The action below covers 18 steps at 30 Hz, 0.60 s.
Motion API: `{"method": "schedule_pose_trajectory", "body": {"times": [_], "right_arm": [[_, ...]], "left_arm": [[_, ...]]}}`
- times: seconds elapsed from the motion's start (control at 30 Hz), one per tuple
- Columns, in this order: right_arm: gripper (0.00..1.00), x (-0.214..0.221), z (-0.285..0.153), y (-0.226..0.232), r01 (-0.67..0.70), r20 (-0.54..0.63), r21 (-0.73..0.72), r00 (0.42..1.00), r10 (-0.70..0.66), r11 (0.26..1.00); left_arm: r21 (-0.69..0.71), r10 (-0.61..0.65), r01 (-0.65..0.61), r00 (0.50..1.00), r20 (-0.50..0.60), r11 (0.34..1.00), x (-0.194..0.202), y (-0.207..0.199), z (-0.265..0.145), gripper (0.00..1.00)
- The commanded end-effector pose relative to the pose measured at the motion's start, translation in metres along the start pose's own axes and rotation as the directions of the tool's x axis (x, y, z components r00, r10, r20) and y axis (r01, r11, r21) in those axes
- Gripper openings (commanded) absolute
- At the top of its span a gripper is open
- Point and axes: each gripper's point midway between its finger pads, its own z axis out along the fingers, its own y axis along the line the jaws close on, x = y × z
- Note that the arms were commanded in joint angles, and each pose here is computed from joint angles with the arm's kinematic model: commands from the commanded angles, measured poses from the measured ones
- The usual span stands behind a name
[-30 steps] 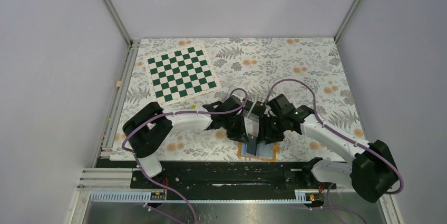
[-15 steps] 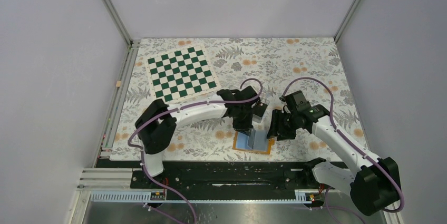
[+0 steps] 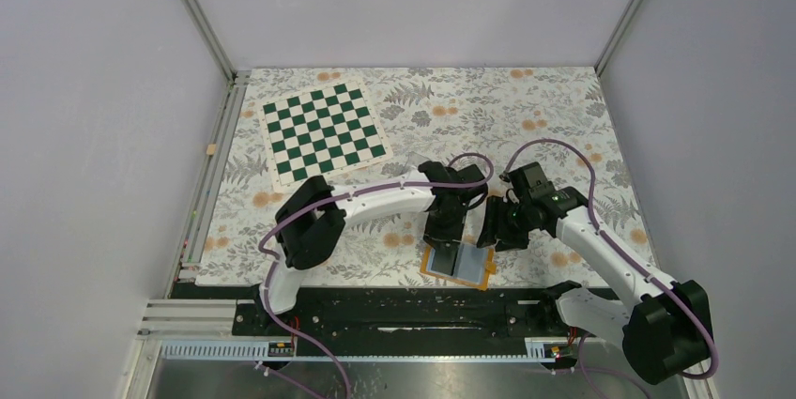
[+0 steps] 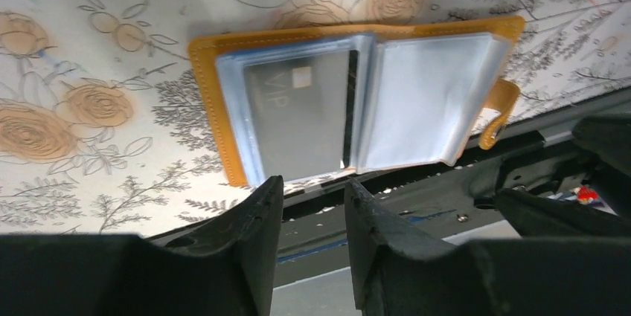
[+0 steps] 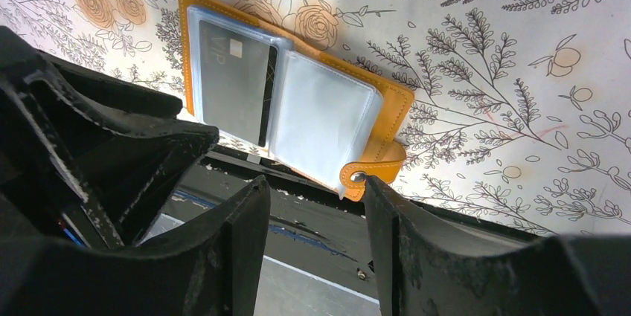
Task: Put the credit cards into the card holder
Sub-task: Turn over the card holder at the center of the board.
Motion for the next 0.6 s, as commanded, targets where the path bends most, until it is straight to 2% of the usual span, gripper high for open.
{"method": "schedule_pose_trajectory", "body": {"times": [0.0, 0.13, 0.37, 0.43, 0.57], "right_arm": [[0.57, 0.005, -0.001, -0.002, -0.005, -0.019, -0.001, 1.0, 0.005, 1.0], [0.57, 0.005, -0.001, -0.004, -0.016, -0.018, 0.005, 1.0, 0.016, 1.0], [0.54, 0.013, 0.006, -0.004, -0.063, -0.069, 0.002, 0.996, 0.063, 0.998], [0.47, 0.015, 0.011, 0.0, -0.086, -0.088, -0.021, 0.993, 0.084, 0.996], [0.18, 0.019, 0.022, 0.008, -0.141, -0.112, -0.08, 0.985, 0.132, 0.987]], "left_arm": [[0.144, 0.007, -0.01, 1.0, 0.019, 0.99, -0.003, -0.032, -0.015, 0.37], [0.288, -0.011, 0.009, 1.0, 0.004, 0.958, -0.002, -0.057, -0.014, 0.38], [0.205, -0.056, 0.044, 0.997, 0.054, 0.978, -0.011, -0.01, -0.007, 0.45], [0.209, -0.073, 0.058, 0.995, 0.061, 0.976, -0.014, 0.006, -0.005, 0.46], [0.271, -0.101, 0.076, 0.992, 0.078, 0.959, -0.017, 0.023, -0.002, 0.47]]}}
